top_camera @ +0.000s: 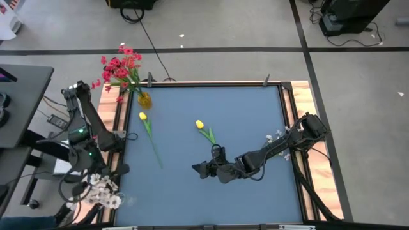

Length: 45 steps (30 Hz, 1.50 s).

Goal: Sort flowers into vase by color
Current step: Put the top white flowers into the transparent vase

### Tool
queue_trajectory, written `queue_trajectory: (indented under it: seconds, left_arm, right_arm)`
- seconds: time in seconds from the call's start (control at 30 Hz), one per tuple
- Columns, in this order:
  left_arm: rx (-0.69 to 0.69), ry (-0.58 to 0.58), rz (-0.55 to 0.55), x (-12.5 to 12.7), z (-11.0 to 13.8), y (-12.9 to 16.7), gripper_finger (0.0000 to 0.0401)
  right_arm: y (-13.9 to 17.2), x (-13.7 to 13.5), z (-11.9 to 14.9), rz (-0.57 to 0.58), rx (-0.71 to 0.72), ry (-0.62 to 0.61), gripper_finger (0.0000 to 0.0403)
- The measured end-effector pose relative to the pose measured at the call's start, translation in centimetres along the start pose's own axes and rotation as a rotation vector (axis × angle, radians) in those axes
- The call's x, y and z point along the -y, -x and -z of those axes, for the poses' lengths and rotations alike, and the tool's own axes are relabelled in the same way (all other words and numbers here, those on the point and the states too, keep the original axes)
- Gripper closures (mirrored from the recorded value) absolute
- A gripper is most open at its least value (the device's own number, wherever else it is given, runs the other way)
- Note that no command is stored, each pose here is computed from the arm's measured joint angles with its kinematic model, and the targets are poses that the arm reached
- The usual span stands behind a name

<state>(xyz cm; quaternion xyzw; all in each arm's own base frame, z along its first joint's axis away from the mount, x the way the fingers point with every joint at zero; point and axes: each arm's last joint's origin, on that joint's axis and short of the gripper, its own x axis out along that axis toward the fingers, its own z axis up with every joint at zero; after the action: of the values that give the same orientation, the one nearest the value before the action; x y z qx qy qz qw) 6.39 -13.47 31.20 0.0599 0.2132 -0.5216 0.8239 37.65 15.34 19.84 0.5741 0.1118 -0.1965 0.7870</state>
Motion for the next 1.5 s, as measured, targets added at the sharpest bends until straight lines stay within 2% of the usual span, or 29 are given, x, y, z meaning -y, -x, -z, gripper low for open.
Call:
queue_trajectory:
  seconds: [0.5,0.7,1.03,1.23,1.37,1.5]
  left_arm:
    - [-0.050,0.076,-0.140,1.3,0.5,-2.2,0.0387]
    - [0.002,0.125,-0.178,2.0,2.5,-3.5,0.0387]
    - [-0.037,0.137,-0.228,2.9,4.9,-4.0,0.0387]
    - [-0.034,0.138,-0.246,3.1,5.3,-4.0,0.0387]
    - [-0.030,0.169,-0.248,3.1,5.3,-4.0,0.0372]
    - [-0.024,0.228,-0.254,3.0,5.3,-4.0,0.0339]
  right_arm:
    - [0.0,0.0,0.0,0.000,0.010,0.018,0.0195]
    - [0.0,-0.1,0.0,-0.005,0.010,0.033,0.0195]
    - [0.1,-0.1,0.1,-0.007,-0.010,0.032,0.0195]
    - [0.2,-0.1,0.4,-0.010,-0.016,0.036,0.0195]
    - [0.4,-0.1,0.7,-0.011,0.003,0.045,0.0193]
    - [0.6,-0.1,0.9,-0.012,0.016,0.049,0.0188]
